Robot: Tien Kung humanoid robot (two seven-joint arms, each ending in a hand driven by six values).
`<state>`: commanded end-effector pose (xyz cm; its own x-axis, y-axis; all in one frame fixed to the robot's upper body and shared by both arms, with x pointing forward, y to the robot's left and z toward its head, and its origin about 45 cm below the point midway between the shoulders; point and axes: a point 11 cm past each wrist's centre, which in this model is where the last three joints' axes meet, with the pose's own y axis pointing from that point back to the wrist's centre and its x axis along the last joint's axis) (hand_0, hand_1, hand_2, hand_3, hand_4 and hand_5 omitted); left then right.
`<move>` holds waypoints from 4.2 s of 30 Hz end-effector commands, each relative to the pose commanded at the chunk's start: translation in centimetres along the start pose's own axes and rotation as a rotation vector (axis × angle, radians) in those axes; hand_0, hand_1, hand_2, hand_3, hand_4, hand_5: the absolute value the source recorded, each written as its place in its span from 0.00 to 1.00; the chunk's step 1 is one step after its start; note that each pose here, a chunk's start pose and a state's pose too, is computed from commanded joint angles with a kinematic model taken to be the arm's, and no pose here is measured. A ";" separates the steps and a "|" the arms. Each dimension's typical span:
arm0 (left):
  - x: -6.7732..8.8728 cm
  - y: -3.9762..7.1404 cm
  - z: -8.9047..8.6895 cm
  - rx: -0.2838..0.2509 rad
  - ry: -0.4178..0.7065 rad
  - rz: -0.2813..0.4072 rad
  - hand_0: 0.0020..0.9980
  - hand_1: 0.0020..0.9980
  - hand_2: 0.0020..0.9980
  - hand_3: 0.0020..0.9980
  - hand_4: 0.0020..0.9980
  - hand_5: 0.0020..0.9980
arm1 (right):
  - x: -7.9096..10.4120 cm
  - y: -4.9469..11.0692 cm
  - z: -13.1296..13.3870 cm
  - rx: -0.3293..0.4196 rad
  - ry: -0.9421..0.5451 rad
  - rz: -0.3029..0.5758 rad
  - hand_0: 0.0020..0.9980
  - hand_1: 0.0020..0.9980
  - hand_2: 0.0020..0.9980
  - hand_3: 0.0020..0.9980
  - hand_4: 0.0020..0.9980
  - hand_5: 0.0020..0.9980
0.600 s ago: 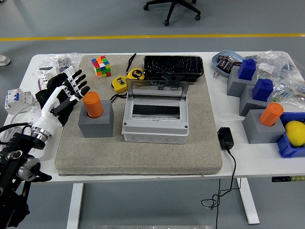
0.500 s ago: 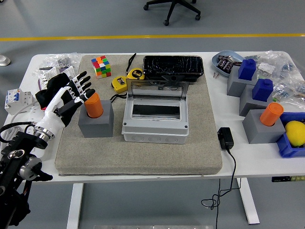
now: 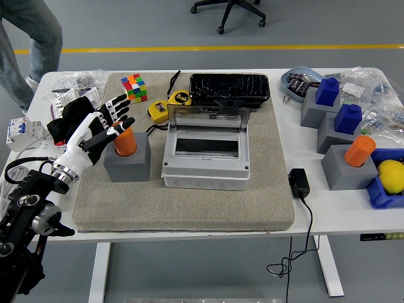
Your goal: Fetch the battery,place it into the box,close the lid of the box
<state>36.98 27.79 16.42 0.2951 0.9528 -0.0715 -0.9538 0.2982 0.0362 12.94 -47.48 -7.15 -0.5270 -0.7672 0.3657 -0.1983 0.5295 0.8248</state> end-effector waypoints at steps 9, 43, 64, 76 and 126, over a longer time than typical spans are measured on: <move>-0.2 -0.2 -0.2 0.015 -0.062 0.005 0.98 0.95 0.92 0.90 1.00 0.11 | 0.2 0.0 0.1 -0.003 0.004 0.003 0.96 0.90 0.83 0.85 1.00 1.00; -0.8 -0.7 -1.3 0.042 -0.101 0.054 0.79 0.84 0.76 0.71 1.00 0.00 | 0.1 0.0 -0.1 0.001 -0.003 0.000 0.96 0.90 0.82 0.84 1.00 1.00; -0.9 -0.8 -1.8 0.058 -0.127 0.086 0.57 0.67 0.52 0.48 0.87 0.00 | 0.1 0.0 -0.1 0.002 -0.004 0.000 0.96 0.90 0.82 0.84 1.00 1.00; -0.9 -0.8 -2.2 0.061 -0.119 0.108 0.32 0.48 0.41 0.40 0.82 0.00 | 0.2 0.0 -0.2 0.004 -0.002 0.002 0.96 0.90 0.82 0.84 1.00 1.00; -0.5 -0.8 -2.3 -0.007 -0.047 0.237 0.01 0.00 0.01 0.02 1.00 0.06 | 0.3 -0.1 -0.4 0.006 -0.006 0.005 0.95 0.90 0.82 0.84 1.00 1.00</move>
<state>37.45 26.96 14.11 0.0649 0.9978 -0.0152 -0.9971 0.0654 0.0395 13.09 -47.89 -6.91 -0.5327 -0.7625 0.3671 -0.2005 0.5352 0.8206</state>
